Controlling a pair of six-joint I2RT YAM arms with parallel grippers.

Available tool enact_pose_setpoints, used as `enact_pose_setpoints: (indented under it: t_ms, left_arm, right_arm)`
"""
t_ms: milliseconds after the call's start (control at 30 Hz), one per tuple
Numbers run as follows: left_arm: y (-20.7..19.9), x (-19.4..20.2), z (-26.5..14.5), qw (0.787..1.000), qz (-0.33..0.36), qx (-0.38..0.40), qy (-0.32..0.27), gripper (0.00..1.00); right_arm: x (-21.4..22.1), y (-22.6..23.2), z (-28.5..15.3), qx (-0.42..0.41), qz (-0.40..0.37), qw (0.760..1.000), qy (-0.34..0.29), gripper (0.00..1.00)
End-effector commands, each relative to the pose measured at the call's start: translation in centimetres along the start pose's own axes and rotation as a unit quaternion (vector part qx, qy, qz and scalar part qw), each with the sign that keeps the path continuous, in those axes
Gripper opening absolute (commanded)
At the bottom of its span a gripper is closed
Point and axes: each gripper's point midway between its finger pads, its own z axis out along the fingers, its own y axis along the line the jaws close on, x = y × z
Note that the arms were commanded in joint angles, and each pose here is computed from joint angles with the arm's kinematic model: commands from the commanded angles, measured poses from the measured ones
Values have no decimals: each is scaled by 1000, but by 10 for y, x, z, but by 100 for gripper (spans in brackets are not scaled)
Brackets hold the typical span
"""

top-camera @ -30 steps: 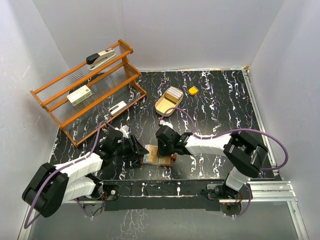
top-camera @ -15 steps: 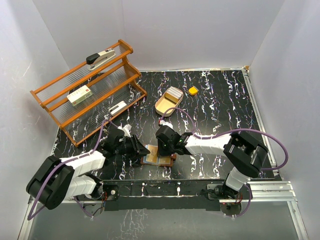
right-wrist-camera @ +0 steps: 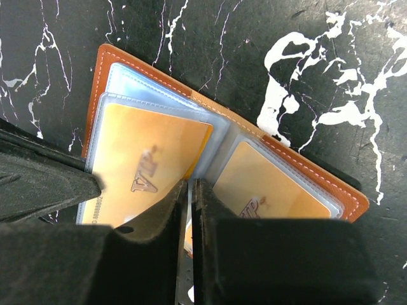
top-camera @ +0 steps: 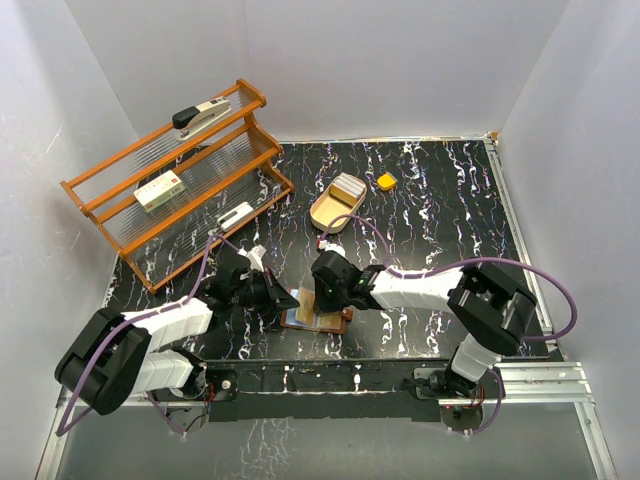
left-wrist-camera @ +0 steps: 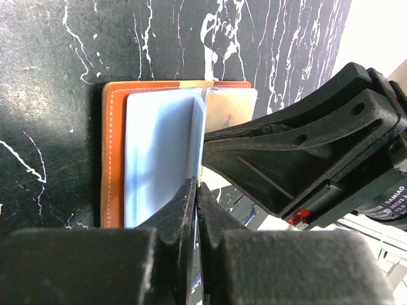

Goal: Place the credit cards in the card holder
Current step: Turn over the card slot in the card holder.

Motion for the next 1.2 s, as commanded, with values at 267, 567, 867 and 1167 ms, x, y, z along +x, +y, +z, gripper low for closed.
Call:
enact_pose_setpoints:
  t_ms: [267,567,867,1167]
  left_arm:
    - [-2,-17,-7,998,50,-43,-14,0]
    - [-3,-25,-15,994,84,-72,-22,3]
    - [-29,-14,-9,998,67,6,6,32]
    - [-56,-9,-3,996,62,61,18,40]
  right_arm:
    - [-33,10,-45,-5,-21,998,-65,21]
    - [-39,-10,-60,32,-27,995,-94,27]
    - [-42,-15,-68,35,-22,993,-110,30]
    - [-62,-24,-93,55,-22,987,-150,33]
